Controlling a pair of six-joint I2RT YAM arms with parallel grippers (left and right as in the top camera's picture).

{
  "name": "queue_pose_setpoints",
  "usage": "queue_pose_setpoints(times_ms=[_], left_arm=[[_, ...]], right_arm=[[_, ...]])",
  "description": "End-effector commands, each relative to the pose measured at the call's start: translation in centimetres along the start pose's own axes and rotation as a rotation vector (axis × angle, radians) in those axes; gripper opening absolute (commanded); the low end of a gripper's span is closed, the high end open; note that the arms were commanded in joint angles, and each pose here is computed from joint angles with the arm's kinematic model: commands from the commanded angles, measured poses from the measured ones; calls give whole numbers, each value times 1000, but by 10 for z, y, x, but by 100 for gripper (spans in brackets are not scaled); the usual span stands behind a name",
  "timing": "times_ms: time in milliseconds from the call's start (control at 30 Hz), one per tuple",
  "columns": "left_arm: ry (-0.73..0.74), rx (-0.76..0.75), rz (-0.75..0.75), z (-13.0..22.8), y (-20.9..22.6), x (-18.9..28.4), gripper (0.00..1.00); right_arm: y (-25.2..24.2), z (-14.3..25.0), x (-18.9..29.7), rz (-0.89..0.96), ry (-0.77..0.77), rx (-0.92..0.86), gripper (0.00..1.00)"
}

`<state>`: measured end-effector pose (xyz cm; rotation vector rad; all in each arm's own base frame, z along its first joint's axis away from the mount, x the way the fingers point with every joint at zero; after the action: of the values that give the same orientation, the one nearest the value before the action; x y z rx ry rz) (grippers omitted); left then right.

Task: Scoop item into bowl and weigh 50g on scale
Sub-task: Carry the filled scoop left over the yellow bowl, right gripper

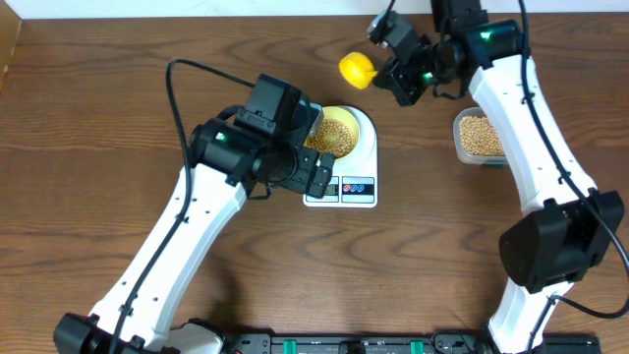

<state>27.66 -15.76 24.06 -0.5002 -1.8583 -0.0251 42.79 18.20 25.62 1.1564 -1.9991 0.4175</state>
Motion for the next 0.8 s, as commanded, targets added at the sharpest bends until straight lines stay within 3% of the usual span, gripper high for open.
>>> queue_pose_setpoints(times_ms=[0, 267, 467, 767], left_arm=[[84, -10, -1, 12, 5, -22, 98], [123, -43, -39, 26, 10, -40, 98], [121, -1, -41, 27, 11, -44, 98], [110, 29, -40, 26, 11, -47, 98]], right_arm=[[13, -1, -6, -46, 5, 31, 1], [26, 14, -23, -97, 57, 12, 1], [40, 15, -35, -227, -12, -2, 1], [39, 29, -49, -235, 2, -11, 1]])
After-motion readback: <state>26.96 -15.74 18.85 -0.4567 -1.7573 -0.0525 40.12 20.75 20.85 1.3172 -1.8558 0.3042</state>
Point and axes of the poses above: each gripper's point midway between its finger pads, its own x axis back along the fingers, its own y axis along the line the jaws close on, z = x × y, the point moved 5 cm from there along x, back along the fingers, and after that the axes turned 4 degrees about x, right-handed, at the moved point
